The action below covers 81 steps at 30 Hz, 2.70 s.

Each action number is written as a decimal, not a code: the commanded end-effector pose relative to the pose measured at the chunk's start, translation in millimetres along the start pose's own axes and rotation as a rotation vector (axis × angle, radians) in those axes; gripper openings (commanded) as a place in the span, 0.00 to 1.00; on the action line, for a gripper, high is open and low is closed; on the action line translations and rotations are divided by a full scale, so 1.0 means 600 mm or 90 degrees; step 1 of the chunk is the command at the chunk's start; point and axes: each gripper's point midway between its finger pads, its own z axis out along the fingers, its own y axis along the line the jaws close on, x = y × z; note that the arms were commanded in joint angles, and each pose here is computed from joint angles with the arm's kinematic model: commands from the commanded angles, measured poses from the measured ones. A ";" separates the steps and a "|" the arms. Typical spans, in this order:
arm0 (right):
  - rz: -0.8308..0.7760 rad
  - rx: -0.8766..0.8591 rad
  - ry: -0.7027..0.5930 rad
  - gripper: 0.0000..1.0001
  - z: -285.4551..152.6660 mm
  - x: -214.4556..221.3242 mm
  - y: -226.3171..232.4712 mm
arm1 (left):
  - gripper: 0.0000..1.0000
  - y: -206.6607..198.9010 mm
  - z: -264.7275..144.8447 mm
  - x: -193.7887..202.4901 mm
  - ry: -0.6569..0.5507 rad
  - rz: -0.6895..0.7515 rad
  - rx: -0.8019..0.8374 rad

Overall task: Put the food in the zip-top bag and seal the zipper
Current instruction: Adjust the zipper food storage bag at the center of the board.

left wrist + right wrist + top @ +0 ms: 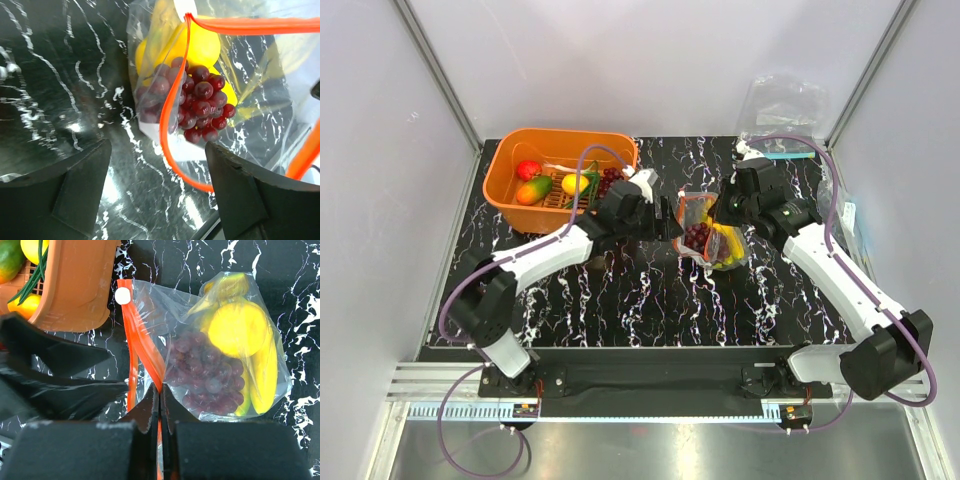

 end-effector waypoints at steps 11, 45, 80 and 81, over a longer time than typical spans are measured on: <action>0.034 -0.008 -0.023 0.00 -0.011 -0.018 0.007 | 0.02 -0.094 0.066 0.024 0.021 -0.017 0.150; 0.109 0.024 0.019 0.00 -0.098 0.055 -0.029 | 0.00 -0.161 -0.157 -0.041 -0.011 0.168 0.094; 0.104 0.043 0.010 0.00 -0.096 0.065 -0.045 | 0.00 -0.119 -0.148 -0.020 -0.027 0.183 0.061; 0.102 0.032 0.009 0.00 -0.094 0.064 -0.040 | 0.00 -0.121 -0.150 -0.026 -0.031 0.192 0.059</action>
